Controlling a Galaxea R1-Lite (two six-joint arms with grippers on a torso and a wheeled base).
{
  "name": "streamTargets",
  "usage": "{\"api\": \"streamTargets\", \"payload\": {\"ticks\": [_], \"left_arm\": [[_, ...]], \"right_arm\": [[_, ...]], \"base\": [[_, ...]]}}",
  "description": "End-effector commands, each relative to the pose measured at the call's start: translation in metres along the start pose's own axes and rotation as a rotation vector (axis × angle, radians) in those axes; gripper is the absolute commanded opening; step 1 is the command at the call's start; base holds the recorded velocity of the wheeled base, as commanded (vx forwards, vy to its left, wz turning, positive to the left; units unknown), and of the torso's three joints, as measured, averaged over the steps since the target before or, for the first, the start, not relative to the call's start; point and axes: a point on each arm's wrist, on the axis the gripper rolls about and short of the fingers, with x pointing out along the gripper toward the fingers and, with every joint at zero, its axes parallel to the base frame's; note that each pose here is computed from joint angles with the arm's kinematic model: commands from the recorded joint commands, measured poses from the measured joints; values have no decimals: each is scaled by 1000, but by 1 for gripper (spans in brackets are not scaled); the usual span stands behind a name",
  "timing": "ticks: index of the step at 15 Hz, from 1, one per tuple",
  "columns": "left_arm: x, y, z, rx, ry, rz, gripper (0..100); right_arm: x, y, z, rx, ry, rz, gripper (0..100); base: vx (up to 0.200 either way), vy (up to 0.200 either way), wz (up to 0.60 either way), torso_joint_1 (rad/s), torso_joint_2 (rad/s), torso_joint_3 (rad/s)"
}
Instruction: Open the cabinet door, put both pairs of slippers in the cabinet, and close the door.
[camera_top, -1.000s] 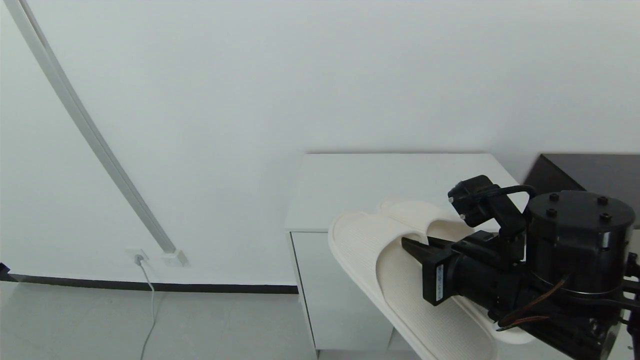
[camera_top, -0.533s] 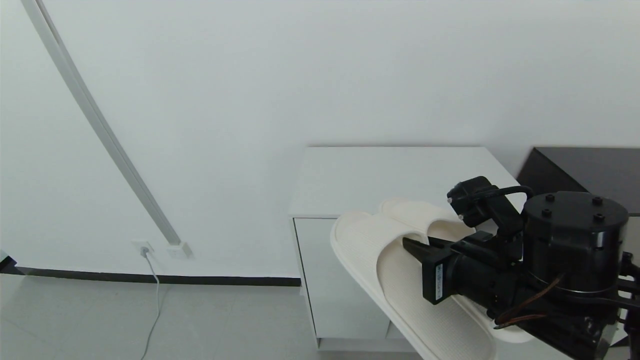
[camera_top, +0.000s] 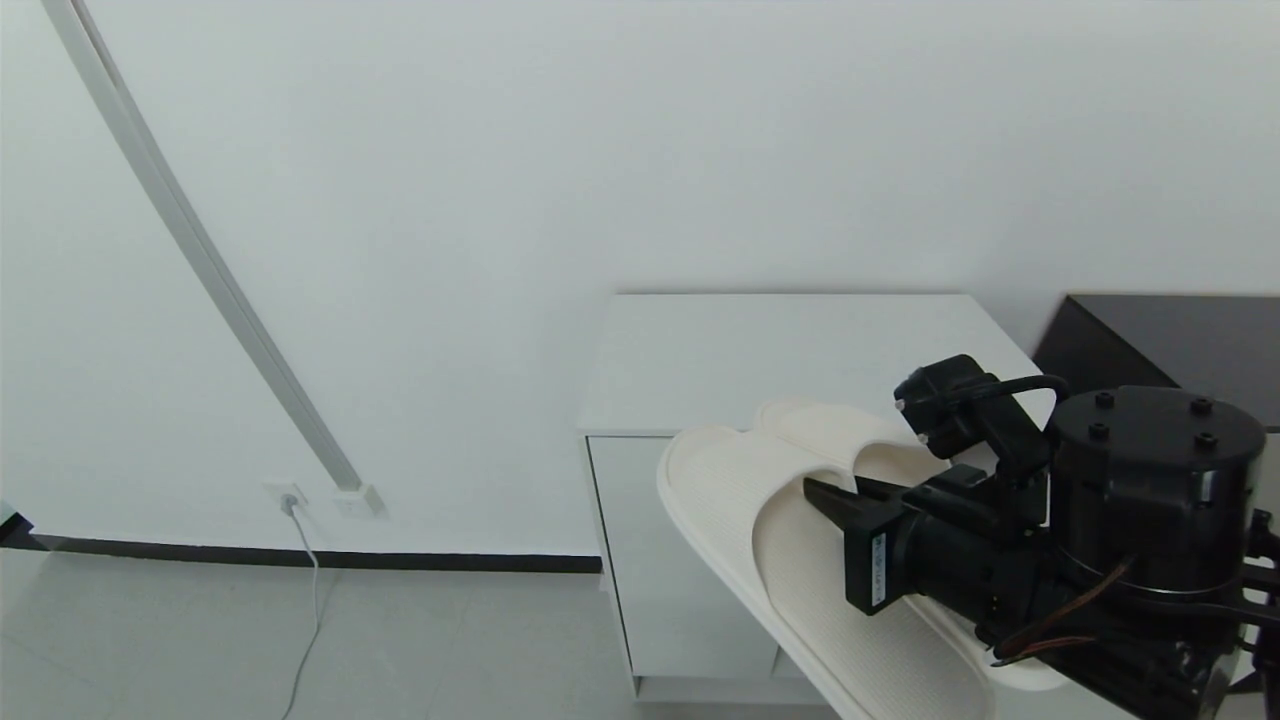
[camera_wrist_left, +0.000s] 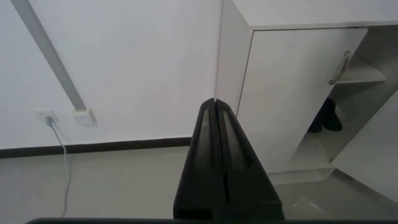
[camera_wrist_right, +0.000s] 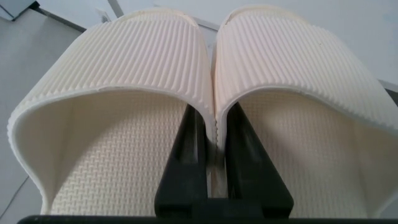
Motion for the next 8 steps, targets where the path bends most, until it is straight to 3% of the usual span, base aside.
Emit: {"api": "streamTargets", "payload": {"ticks": [1, 2, 8], "left_arm": [[0, 0, 0, -3, 0, 0, 0], [0, 0, 0, -15, -1, 2, 0], [0, 0, 0, -16, -1, 2, 0]], "right_arm": [[1, 2, -1, -3, 5, 6, 0], [0, 3, -1, -4, 4, 10, 0], [0, 3, -2, -5, 8, 10, 0]], "base": [[0, -200, 0, 7, 2, 2], [0, -200, 0, 2, -2, 7], [0, -200, 0, 3, 3, 2]]}}
